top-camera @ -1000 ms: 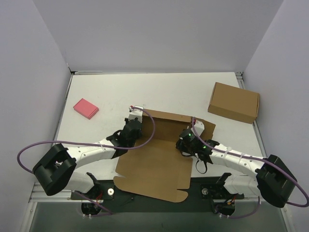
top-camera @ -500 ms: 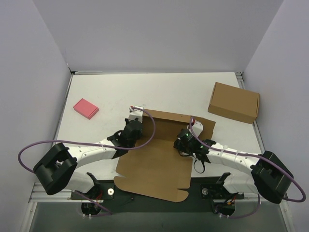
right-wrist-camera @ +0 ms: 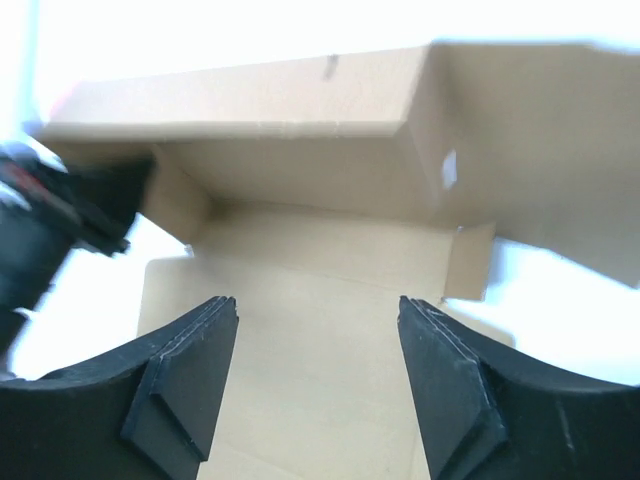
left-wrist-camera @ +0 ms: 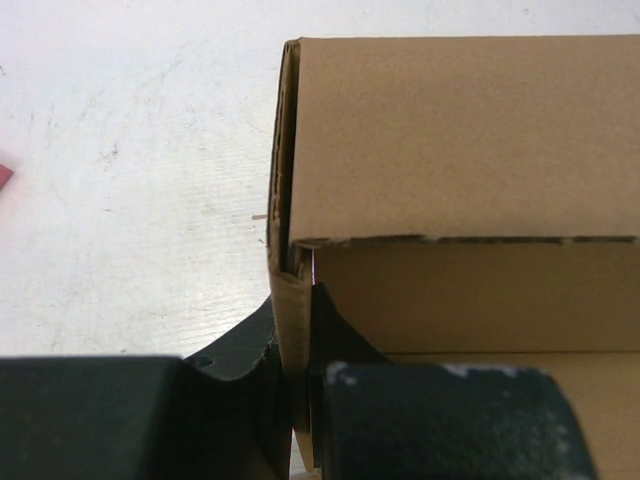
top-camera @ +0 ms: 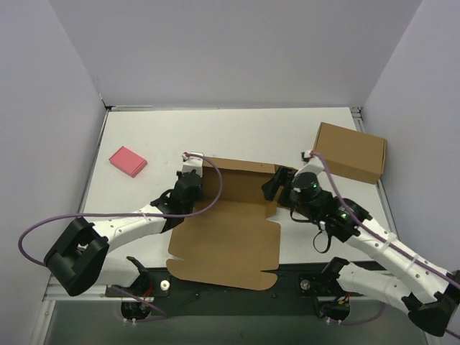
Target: Fold the paper box
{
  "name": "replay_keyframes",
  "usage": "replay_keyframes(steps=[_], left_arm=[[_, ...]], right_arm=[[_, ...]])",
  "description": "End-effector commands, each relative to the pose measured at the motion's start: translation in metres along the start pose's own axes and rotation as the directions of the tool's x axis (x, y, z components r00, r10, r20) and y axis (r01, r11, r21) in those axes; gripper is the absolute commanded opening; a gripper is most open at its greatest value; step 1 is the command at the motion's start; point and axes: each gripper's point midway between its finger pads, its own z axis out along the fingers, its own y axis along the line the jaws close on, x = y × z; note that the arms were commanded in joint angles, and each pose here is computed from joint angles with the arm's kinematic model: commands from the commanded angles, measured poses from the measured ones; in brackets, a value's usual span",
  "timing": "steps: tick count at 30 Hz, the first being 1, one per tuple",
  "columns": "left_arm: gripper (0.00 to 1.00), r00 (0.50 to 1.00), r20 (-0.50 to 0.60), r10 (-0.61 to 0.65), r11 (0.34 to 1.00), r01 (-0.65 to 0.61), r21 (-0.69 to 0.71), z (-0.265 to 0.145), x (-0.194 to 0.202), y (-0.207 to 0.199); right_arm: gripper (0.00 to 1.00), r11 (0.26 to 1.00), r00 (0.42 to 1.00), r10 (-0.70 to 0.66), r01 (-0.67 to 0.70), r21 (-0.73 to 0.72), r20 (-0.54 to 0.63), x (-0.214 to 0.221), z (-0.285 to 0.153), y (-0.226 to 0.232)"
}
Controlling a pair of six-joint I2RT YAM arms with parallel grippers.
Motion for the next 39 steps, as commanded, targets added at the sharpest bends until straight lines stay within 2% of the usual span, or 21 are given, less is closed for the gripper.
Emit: replay_keyframes(steps=[1, 7, 8, 9, 13, 16, 18, 19, 23, 27, 32, 39], left_arm=[[0.00, 0.997, 0.060, -0.042, 0.999, 0.040, 0.033, -0.006, -0.019, 0.003], [0.00, 0.997, 0.067, -0.049, 0.998, 0.046, 0.048, -0.008, -0.019, 0.003], [0.00, 0.996, 0.068, -0.050, 0.998, 0.046, 0.048, -0.008, -0.020, 0.003], [0.00, 0.997, 0.068, -0.048, 0.998, 0.045, 0.048, -0.008, -0.019, 0.004], [0.00, 0.996, 0.069, -0.053, 0.998, 0.051, 0.041, -0.009, -0.019, 0.006], [0.00, 0.996, 0.070, -0.057, 0.998, 0.054, 0.043, -0.010, -0.019, 0.006], [0.00, 0.996, 0.067, -0.057, 0.998, 0.055, 0.033, -0.009, -0.018, 0.008], [0.00, 0.996, 0.065, -0.058, 0.998, 0.056, 0.028, -0.009, -0.019, 0.009], [0.00, 0.997, 0.056, -0.059, 0.998, 0.059, 0.001, -0.007, -0.017, 0.013], [0.00, 0.997, 0.049, -0.052, 0.999, 0.052, -0.009, -0.006, -0.014, 0.014], [0.00, 0.997, 0.048, -0.055, 0.998, 0.056, -0.003, -0.005, -0.013, 0.012], [0.00, 0.996, 0.049, -0.076, 0.997, 0.075, 0.034, -0.004, -0.015, 0.002]], right_arm=[[0.66, 0.995, 1.000, 0.006, -0.006, 0.100, 0.009, -0.032, -0.014, -0.044], [0.65, 0.955, 0.988, 0.131, -0.149, 0.257, 0.086, -0.067, 0.004, -0.123], [0.64, 0.959, 0.984, 0.166, -0.176, 0.223, 0.064, -0.065, 0.009, -0.123], [0.64, 0.943, 0.972, 0.211, -0.231, 0.238, 0.105, -0.072, 0.014, -0.143], [0.63, 0.927, 0.956, 0.285, -0.294, 0.232, 0.073, -0.058, 0.041, -0.168], [0.63, 0.928, 0.944, 0.329, -0.321, 0.191, -0.008, -0.030, 0.064, -0.169], [0.62, 0.919, 0.929, 0.371, -0.365, 0.148, -0.012, -0.025, 0.073, -0.164], [0.62, 0.915, 0.920, 0.388, -0.378, 0.137, -0.054, -0.007, 0.075, -0.162], [0.61, 0.915, 0.912, 0.398, -0.388, 0.110, -0.097, 0.019, 0.074, -0.145], [0.61, 0.900, 0.900, 0.428, -0.417, 0.128, -0.078, 0.031, 0.067, -0.133], [0.61, 0.877, 0.885, 0.466, -0.462, 0.130, 0.005, 0.027, 0.059, -0.125], [0.61, 0.917, 0.915, 0.399, -0.400, 0.007, -0.052, 0.028, 0.058, -0.090]])
